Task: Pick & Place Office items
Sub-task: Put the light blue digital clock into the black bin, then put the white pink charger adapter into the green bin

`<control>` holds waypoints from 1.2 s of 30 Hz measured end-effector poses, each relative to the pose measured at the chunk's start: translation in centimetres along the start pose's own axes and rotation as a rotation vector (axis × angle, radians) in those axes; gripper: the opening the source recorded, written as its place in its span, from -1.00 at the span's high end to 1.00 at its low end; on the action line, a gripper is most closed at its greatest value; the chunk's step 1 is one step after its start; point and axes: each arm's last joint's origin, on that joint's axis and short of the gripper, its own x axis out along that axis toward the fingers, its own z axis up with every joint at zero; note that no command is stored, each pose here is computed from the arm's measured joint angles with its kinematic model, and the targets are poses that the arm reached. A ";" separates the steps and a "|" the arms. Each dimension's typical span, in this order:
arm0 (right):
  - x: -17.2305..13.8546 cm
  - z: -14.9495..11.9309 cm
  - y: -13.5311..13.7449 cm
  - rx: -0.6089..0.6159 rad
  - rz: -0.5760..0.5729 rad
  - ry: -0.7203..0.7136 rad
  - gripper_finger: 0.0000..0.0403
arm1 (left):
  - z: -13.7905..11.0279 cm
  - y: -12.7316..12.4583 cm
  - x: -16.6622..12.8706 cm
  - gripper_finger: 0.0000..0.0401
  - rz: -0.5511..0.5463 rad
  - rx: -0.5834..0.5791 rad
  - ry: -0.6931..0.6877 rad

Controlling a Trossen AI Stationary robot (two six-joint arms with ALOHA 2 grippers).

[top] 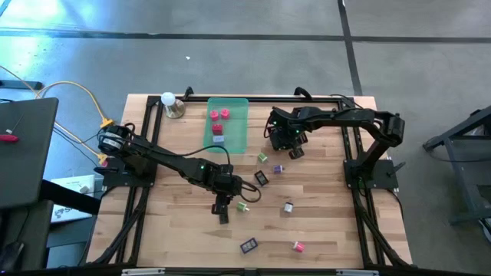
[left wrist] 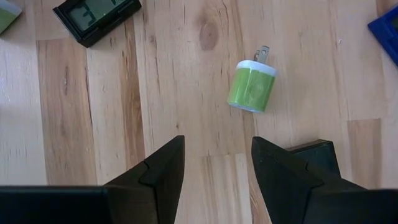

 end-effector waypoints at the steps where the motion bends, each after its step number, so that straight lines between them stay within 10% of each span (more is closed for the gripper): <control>1: 0.0 0.1 -0.1 -0.001 -0.006 -0.006 0.54 | 0.0 0.0 0.0 0.11 0.000 0.000 0.002; 27: -2.9 2.4 2.2 -0.044 -0.247 -0.002 0.53 | -0.2 0.1 0.0 0.11 0.017 -0.036 0.022; 36: -7.5 4.2 6.2 0.178 -0.308 -0.192 0.53 | -0.8 -0.7 -0.1 0.11 0.054 -0.108 0.060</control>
